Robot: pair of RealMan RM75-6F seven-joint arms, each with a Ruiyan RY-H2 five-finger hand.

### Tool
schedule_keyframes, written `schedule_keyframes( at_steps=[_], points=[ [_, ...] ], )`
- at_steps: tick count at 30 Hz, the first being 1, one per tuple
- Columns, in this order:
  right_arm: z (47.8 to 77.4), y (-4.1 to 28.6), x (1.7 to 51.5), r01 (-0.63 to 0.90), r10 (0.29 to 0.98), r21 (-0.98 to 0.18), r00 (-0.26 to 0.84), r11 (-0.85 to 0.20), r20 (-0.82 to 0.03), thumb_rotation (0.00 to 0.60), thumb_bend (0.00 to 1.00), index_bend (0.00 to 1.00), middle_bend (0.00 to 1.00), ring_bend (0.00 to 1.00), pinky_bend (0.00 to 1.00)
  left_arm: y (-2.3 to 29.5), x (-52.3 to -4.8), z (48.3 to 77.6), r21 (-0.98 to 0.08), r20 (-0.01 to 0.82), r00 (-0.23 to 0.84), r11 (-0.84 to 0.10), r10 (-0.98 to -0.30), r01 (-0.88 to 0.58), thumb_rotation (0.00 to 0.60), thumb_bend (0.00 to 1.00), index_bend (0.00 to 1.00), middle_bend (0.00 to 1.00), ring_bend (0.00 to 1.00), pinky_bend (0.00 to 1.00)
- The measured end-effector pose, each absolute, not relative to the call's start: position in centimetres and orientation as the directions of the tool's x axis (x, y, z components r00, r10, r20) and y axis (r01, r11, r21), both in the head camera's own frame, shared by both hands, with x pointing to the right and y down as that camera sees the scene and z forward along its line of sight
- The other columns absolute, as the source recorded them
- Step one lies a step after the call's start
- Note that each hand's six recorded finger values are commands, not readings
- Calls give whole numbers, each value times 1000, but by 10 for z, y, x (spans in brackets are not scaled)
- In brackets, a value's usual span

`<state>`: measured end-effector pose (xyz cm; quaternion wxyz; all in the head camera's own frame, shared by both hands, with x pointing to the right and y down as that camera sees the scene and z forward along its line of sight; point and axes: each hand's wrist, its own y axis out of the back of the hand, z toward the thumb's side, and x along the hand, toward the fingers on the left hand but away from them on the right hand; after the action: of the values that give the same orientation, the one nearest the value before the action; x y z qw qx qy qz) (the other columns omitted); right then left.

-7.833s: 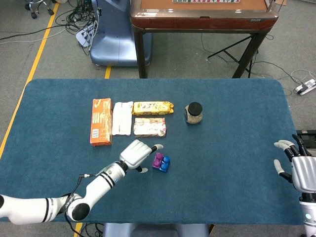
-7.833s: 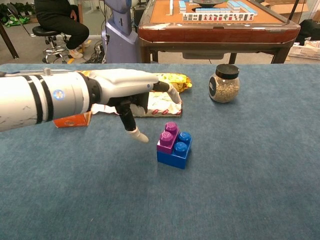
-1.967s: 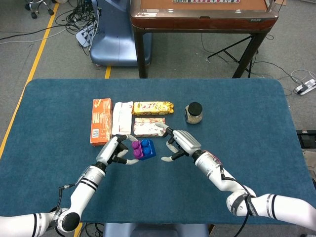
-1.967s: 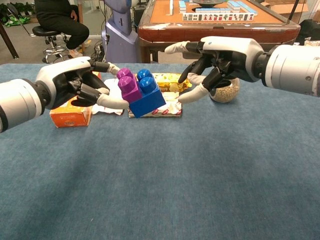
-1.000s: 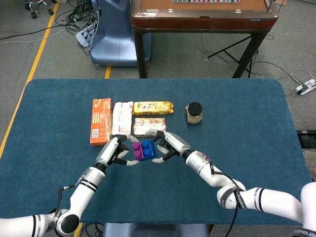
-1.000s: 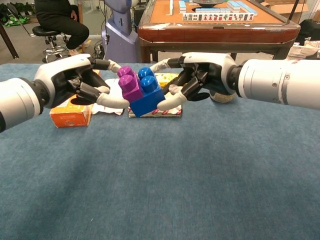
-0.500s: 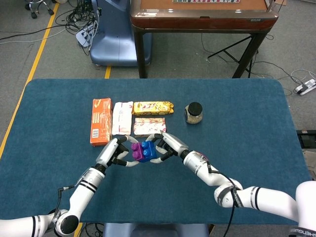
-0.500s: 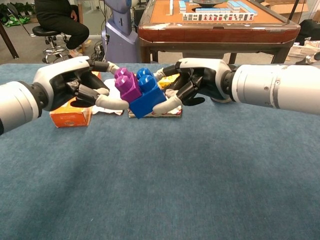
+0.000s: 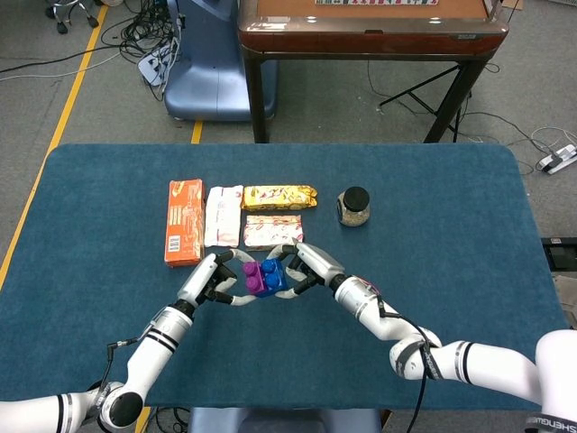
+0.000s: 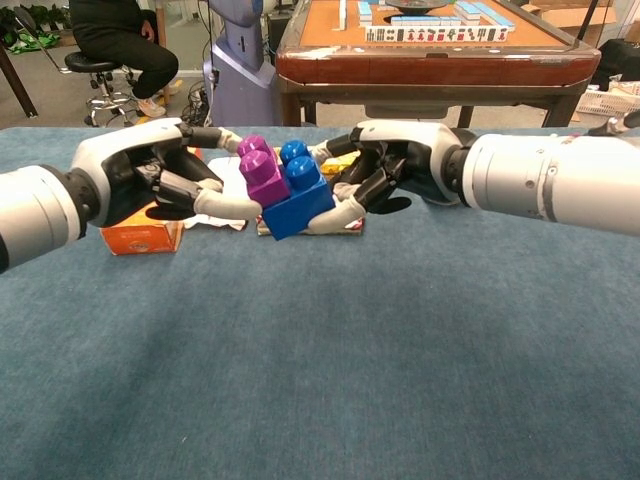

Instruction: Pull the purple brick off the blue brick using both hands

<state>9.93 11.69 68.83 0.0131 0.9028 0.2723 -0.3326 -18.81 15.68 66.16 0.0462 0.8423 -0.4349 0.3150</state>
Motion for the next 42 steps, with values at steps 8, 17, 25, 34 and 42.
schedule_keyframes(
  at_steps=[8, 17, 25, 34, 42],
  points=[
    [690, 118, 100, 495, 492, -179, 624, -850, -607, 600, 316, 623, 997, 1000, 1000, 157, -187, 662, -193, 570, 427, -620, -702, -761, 600, 182, 598, 1000, 976, 1000],
    [693, 120, 102, 480, 491, -201, 618, -854, -614, 600, 323, 647, 997, 1000, 1000, 156, -190, 662, -190, 571, 421, -612, -705, -768, 600, 182, 598, 1000, 976, 1000],
    [696, 122, 105, 464, 487, -215, 613, -859, -622, 600, 324, 649, 997, 1000, 1000, 156, -193, 662, -188, 572, 414, -604, -708, -774, 600, 182, 598, 1000, 976, 1000],
    [702, 122, 121, 445, 496, -257, 586, -858, -641, 600, 325, 652, 997, 1000, 1000, 155, -204, 668, -209, 590, 387, -597, -708, -775, 600, 182, 597, 1000, 976, 1000],
    [702, 115, 146, 385, 531, -369, 539, -846, -654, 600, 348, 652, 997, 1000, 1000, 165, -219, 681, -271, 633, 370, -642, -680, -717, 600, 181, 575, 1000, 973, 1000]
  ],
)
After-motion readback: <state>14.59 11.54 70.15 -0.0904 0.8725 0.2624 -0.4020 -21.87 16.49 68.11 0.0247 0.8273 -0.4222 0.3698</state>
